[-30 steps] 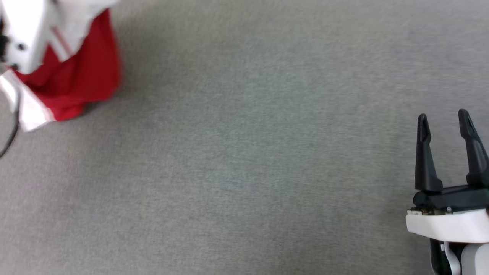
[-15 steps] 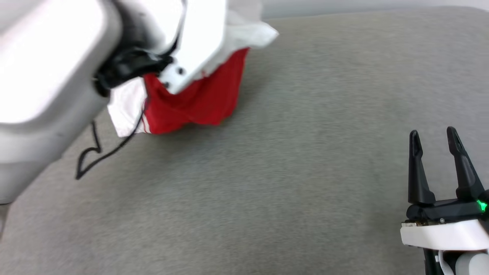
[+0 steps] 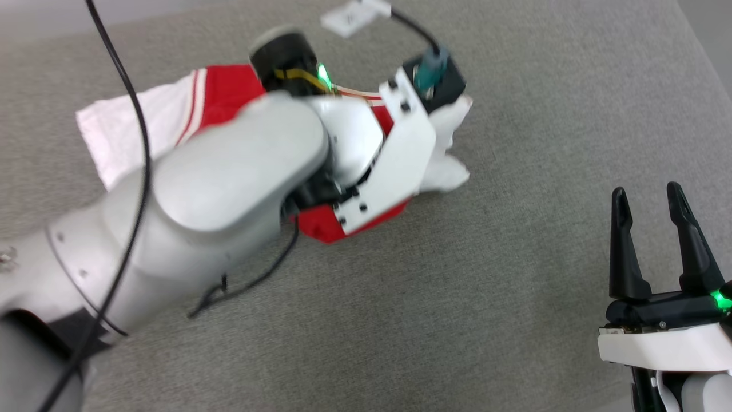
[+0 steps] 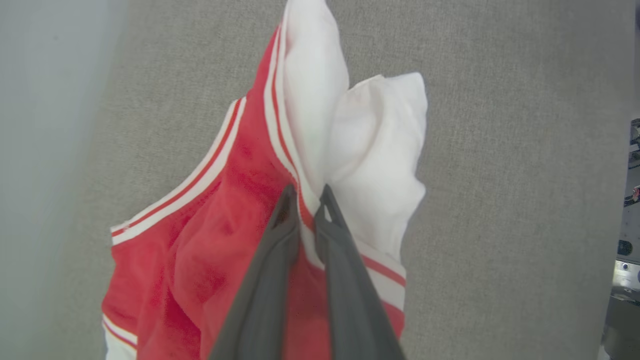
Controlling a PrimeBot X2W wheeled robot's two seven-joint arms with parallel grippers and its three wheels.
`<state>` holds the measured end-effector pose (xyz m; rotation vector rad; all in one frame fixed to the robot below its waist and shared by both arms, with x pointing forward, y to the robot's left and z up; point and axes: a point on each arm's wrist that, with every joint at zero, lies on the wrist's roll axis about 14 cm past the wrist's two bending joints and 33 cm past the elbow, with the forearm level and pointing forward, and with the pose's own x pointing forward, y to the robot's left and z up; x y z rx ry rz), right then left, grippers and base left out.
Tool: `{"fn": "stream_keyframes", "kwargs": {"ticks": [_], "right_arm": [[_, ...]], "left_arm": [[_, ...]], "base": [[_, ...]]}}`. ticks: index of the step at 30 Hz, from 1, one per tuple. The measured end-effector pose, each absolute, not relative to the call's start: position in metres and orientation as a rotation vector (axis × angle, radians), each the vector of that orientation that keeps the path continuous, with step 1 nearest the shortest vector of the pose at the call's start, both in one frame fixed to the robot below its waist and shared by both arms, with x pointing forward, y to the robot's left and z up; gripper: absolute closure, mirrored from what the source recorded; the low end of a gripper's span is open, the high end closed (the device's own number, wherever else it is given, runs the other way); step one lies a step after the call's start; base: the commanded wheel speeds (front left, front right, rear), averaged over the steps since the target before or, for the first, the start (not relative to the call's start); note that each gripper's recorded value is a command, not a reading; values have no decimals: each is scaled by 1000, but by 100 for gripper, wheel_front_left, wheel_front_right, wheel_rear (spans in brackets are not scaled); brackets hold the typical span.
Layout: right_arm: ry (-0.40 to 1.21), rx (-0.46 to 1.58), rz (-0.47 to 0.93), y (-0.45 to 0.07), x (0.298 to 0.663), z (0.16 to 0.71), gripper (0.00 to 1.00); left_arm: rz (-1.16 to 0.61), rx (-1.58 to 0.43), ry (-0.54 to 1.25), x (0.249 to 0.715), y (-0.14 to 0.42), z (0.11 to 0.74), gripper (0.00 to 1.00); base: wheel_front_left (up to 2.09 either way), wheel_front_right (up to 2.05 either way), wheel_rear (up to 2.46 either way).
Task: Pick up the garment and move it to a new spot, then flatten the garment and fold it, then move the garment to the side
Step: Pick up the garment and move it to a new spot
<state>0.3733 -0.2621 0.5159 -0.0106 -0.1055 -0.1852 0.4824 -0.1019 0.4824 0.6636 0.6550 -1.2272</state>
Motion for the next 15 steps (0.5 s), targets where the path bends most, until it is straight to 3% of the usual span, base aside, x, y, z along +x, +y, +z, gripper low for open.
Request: {"fn": "stream_keyframes", "kwargs": {"ticks": [7,11,12,13,14,15], "right_arm": [[-67,-27,-198,-267,378,504,0],[-63,-25,-190,-265,381,502,0],[-64,-26,-187,-264,382,502,0],[-66,-26,-183,-263,383,502,0],[-68,-29,-180,-262,383,503,0],[-72,-30,-176,-261,384,504,0]], "left_arm": [[-1327,697,853,434,-103,401,100],[-1340,700,876,422,-99,391,100],[-1339,695,860,422,-99,391,91],[-1337,687,841,423,-100,393,55],[-1335,676,825,424,-100,396,0],[-1336,661,799,424,-102,400,0]], "base": [[0,0,0],[0,0,0],[0,0,0],[0,0,0],[0,0,0],[0,0,0]]}}
